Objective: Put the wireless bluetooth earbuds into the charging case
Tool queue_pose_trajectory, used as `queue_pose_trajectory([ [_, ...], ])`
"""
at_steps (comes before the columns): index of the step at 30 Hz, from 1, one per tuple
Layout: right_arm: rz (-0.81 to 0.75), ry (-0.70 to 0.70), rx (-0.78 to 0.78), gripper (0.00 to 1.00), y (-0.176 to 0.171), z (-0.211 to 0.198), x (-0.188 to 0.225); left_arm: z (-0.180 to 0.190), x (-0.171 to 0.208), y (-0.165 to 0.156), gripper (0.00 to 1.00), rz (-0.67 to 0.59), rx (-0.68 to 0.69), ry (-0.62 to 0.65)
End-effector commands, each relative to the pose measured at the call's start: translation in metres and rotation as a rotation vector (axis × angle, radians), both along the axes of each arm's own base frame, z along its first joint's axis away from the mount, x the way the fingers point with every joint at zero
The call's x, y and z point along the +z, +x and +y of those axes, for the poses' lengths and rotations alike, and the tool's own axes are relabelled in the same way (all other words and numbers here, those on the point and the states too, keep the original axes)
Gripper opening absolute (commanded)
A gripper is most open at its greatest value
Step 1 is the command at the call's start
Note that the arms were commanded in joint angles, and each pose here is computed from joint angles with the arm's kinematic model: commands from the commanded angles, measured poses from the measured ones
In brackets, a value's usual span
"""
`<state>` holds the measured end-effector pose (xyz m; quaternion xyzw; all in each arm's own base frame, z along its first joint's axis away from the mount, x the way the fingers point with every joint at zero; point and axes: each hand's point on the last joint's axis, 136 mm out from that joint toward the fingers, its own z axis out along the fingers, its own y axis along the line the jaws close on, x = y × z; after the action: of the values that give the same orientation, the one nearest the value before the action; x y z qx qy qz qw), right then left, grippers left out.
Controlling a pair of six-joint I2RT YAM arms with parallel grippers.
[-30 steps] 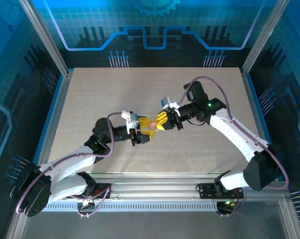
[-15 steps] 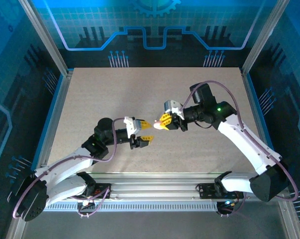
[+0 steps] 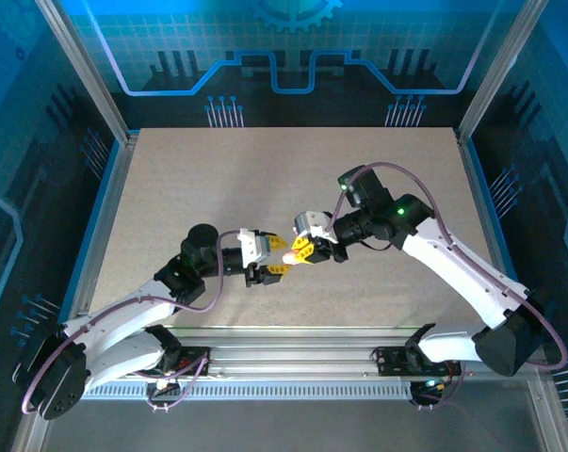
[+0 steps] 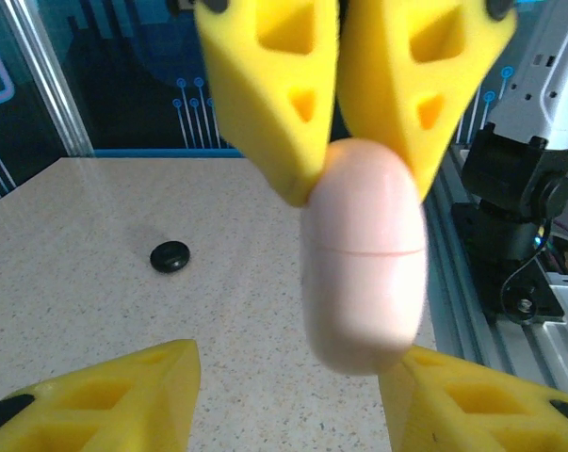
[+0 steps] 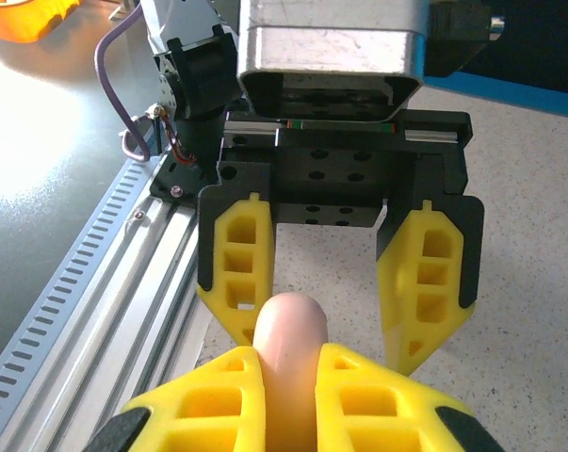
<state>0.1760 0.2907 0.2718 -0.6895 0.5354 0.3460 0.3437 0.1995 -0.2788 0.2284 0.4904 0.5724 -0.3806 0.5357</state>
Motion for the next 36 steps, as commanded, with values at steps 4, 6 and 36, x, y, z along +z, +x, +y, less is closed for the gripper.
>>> queue_pose_trajectory([
  [4,-0.006,-0.003,0.026,0.09,-0.002,0.007,0.002,-0.008,0.019,-0.012,0.54,-0.042,-0.097,-0.035],
  [6,-0.01,-0.005,0.025,0.09,0.0,0.008,0.002,-0.008,0.02,-0.012,0.52,-0.041,-0.092,-0.035],
  [36,-0.006,0.018,-0.1,0.42,0.01,0.01,-0.006,-0.008,0.03,-0.014,0.18,-0.046,-0.098,-0.062],
])
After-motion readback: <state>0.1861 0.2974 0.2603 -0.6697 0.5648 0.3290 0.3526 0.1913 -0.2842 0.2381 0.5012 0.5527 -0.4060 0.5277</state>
